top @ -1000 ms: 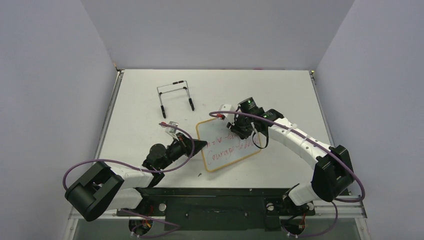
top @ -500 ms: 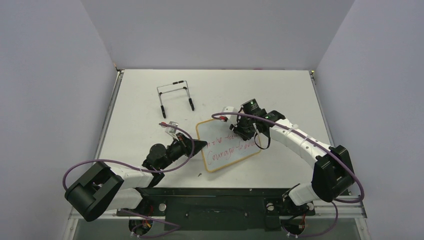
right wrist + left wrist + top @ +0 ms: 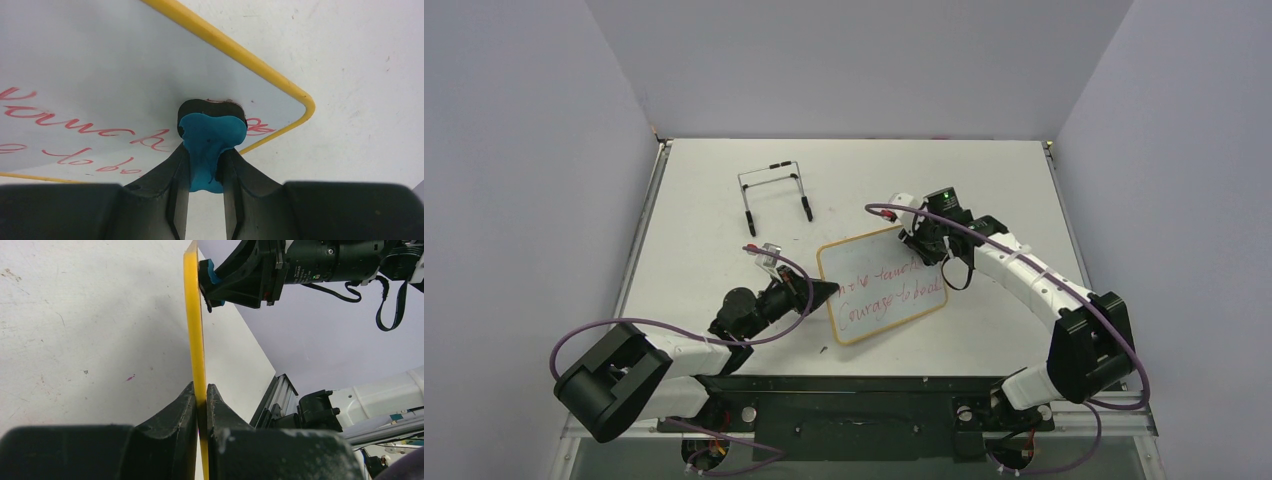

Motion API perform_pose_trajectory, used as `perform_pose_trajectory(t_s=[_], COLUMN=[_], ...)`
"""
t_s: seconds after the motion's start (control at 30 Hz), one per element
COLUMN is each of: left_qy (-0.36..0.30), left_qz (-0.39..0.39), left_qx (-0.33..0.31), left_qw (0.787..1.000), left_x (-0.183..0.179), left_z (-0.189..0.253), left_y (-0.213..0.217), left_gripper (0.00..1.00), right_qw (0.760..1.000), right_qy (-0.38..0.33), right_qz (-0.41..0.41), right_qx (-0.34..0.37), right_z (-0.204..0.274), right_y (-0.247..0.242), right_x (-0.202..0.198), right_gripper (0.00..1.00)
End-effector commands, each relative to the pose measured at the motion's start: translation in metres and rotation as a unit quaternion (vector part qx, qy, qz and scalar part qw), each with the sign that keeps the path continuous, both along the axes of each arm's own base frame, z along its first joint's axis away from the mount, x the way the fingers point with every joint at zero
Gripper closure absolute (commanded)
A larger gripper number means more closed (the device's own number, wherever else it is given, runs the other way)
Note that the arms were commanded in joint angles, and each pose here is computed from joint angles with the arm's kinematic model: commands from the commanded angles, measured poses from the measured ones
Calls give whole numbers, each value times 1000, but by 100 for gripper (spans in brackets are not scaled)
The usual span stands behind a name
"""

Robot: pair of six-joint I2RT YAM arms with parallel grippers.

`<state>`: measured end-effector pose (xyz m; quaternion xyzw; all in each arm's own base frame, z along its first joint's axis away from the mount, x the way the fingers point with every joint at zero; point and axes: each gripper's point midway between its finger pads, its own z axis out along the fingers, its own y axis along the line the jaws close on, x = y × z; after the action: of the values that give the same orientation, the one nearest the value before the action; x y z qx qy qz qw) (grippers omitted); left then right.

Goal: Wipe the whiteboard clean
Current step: Erase the whiteboard at the whiteboard stand.

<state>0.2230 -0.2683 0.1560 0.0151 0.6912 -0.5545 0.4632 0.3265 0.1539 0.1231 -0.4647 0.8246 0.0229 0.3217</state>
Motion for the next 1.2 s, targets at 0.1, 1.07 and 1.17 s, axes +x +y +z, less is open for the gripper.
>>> perform_pose_trajectory(t_s=[0.1, 1.07, 1.17], left_qy=[-71, -75, -72], left_qz=[-42, -42, -39], left_qx=[-45, -49, -48], left_qw=[996, 995, 995], left_x=[-11, -12, -12], left_z=[45, 46, 45], left_y=[-11, -10, -9], left_gripper=[100, 100, 100], right_qw=[991, 976, 989], right_qy=[38, 103, 49], right_qz=[128, 181, 104], right_qx=[11, 62, 88], right_z=[-5, -1, 21], right_y=[36, 68, 55], right_x=[-40, -65, -26], right_gripper=[100, 100, 100])
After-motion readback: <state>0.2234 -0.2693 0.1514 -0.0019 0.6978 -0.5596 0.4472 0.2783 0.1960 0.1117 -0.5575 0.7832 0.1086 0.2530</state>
